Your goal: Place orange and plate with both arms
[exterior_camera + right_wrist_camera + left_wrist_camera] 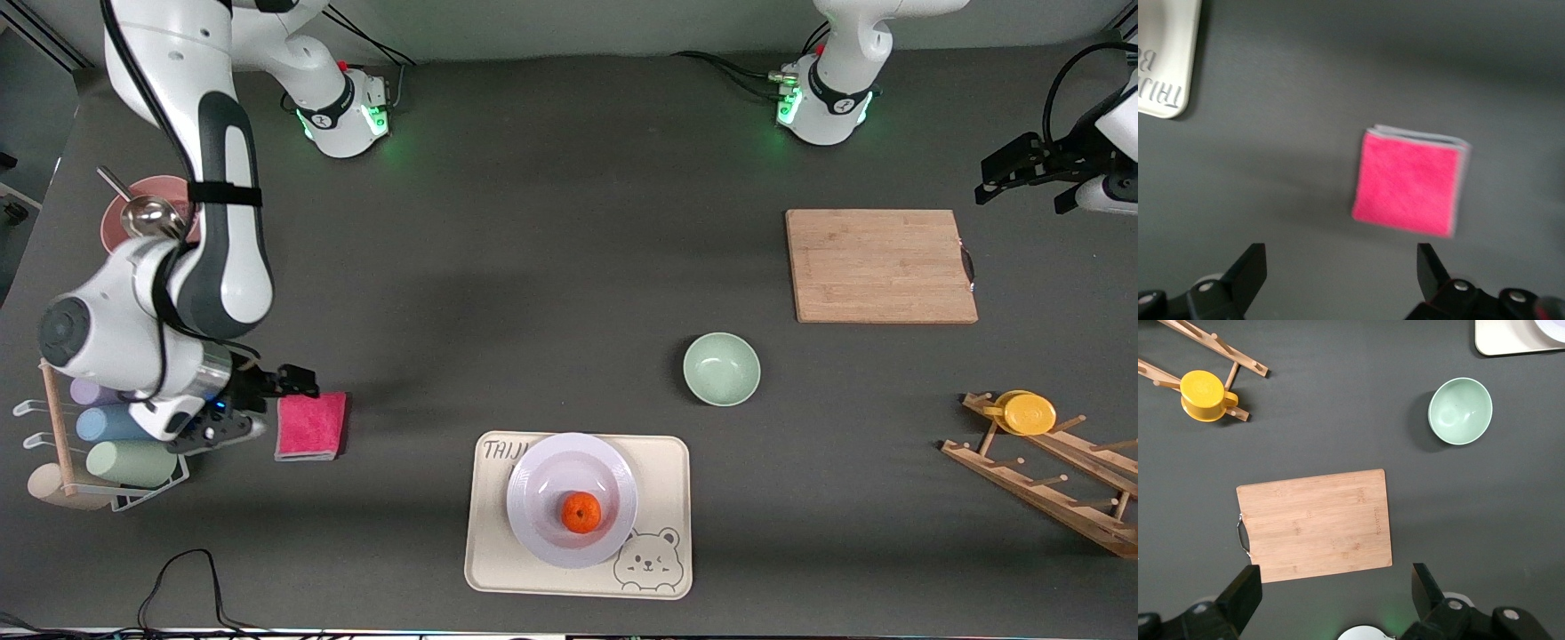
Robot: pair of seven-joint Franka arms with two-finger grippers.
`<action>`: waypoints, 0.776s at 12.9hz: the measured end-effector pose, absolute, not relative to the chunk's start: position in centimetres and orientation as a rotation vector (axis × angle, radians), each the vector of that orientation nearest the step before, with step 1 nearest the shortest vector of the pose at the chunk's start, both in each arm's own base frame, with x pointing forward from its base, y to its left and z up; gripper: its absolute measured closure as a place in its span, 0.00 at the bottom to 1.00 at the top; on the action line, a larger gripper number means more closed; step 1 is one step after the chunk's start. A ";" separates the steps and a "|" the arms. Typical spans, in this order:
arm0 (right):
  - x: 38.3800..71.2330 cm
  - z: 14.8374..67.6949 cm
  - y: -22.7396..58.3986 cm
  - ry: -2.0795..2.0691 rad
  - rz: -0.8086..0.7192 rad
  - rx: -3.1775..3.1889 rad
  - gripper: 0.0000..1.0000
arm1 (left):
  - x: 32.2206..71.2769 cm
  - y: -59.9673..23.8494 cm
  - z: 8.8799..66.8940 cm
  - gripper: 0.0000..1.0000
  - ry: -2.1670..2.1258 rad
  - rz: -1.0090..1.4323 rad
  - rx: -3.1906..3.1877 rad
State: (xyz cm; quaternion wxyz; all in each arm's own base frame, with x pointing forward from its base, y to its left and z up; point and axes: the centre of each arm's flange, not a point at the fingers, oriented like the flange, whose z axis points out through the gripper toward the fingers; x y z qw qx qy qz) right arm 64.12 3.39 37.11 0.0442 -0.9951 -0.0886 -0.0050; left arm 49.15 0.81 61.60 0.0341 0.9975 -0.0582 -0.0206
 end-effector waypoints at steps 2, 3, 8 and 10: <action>62.4 41.7 3.4 -0.264 -0.047 -3.086 0.00 | 49.1 0.8 61.6 0.00 -0.178 -0.063 3.068; 61.7 43.7 3.5 -0.266 -0.059 -3.091 0.00 | 49.2 0.8 61.6 0.00 -0.178 -0.063 3.068; 61.3 49.7 1.3 -0.233 0.011 -3.052 0.00 | 49.2 0.8 61.6 0.00 -0.177 -0.063 3.068; 61.7 51.8 0.9 -0.237 -0.003 -3.051 0.00 | 49.2 0.8 61.6 0.00 -0.177 -0.063 3.067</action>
